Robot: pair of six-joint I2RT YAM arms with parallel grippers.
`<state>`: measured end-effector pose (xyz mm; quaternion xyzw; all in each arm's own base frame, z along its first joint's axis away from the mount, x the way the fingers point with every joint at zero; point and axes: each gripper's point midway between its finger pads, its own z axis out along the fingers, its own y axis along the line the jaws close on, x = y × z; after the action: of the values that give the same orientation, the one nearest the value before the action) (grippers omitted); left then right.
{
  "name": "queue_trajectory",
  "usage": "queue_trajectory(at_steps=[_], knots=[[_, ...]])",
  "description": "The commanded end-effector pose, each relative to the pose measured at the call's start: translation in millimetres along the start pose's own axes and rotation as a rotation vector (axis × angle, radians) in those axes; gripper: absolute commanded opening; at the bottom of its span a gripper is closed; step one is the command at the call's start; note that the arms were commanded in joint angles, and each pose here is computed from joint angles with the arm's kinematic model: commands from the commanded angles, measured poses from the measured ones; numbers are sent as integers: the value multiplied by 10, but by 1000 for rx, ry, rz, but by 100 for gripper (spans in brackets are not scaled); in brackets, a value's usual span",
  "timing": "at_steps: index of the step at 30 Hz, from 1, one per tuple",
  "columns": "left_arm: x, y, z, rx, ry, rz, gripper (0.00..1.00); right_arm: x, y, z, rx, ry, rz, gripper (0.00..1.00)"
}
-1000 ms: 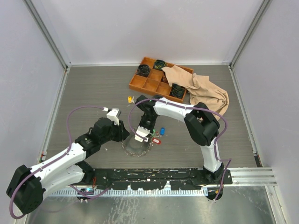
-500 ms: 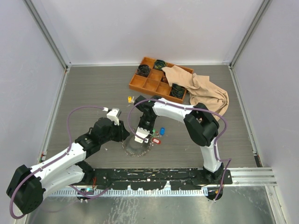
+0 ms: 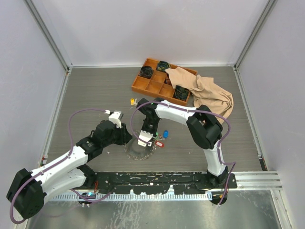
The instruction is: Remove the keys from the keyring
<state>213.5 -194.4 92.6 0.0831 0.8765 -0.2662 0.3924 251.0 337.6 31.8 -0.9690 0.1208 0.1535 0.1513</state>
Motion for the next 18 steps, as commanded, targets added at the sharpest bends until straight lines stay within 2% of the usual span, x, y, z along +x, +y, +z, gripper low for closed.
queue_trajectory(at_steps=[1,18], knots=[[-75,-45,-16,25,-33,2,30,-14,-46,-88,-2,17,-25,30],[-102,-54,-30,27,-40,3,30,-1,18,-220,13,59,9,24]])
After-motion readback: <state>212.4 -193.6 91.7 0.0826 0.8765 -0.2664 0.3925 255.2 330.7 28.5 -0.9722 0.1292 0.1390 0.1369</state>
